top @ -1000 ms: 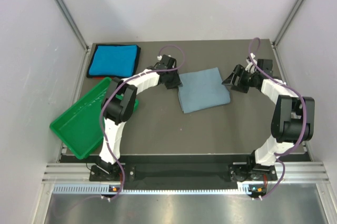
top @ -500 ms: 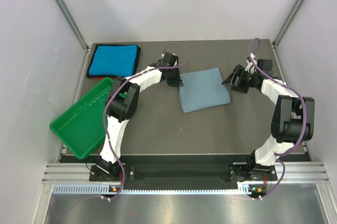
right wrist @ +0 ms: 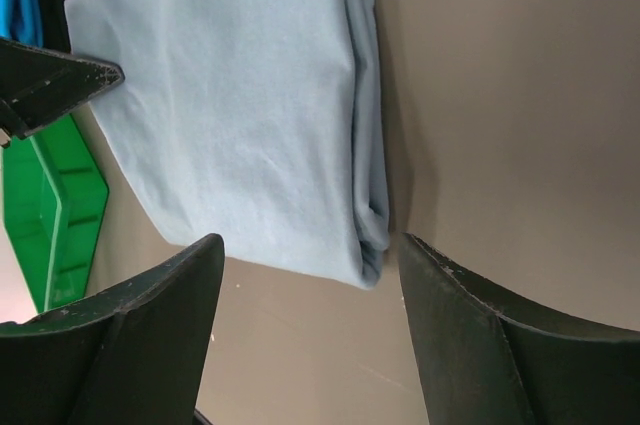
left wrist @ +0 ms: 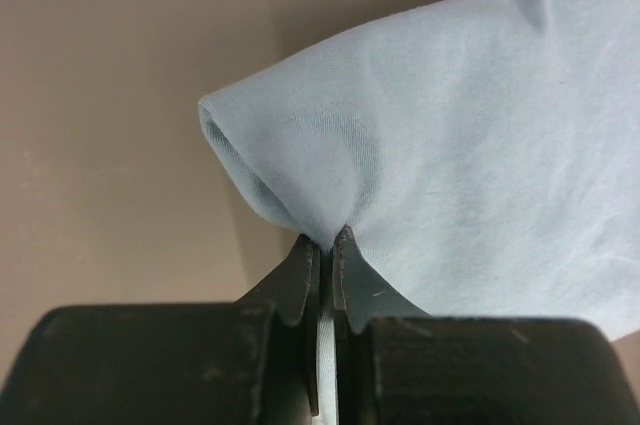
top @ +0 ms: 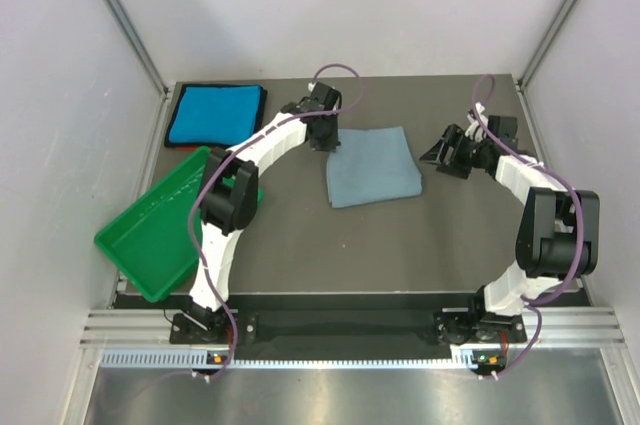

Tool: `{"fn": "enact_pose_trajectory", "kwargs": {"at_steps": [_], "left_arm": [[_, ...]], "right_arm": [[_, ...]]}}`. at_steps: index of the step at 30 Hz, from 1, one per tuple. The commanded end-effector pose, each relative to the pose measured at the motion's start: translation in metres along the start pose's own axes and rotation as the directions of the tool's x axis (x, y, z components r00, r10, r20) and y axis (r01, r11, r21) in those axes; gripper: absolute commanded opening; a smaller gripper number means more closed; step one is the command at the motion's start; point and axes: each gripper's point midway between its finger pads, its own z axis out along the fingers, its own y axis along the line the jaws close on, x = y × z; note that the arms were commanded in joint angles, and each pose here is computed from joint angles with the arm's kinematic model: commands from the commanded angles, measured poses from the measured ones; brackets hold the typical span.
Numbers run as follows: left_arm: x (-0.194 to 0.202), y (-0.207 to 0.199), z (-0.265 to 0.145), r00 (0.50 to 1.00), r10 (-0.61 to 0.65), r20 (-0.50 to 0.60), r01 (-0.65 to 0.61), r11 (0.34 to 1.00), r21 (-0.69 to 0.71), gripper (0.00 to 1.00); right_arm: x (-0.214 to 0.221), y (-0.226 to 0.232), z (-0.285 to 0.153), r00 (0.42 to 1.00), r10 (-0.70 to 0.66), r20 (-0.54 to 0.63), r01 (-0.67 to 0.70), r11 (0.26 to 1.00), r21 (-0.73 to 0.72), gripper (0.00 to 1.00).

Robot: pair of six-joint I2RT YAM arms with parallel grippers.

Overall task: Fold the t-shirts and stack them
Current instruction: Neatly place the folded tshirt to the corner

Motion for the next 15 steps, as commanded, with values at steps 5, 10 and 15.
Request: {"fn": "enact_pose_trajectory", "kwargs": {"at_steps": [5,10,15], "left_arm": [[-0.041,0.011,-0.042,0.985,0.148,0.086,-0.142,0.988,-0.067,0.0],[-0.059,0.039,-0.07,0.953,0.294,0.079,-0.283,0.951,-0.122,0.0],[-0.085,0.063,-0.107,0.919,0.374,0.125,-0.357,0.923,-0.142,0.0]], "right_arm": [[-0.016,0.021,-0.008,0.997,-0.054,0.058,0.057,0.997,-0.051,0.71],[-0.014,0.028,-0.01,0.996,-0.058,0.064,0.062,0.996,-0.068,0.71],[-0.015,0.037,-0.007,0.996,-0.059,0.07,0.066,0.993,-0.098,0.71]]}}
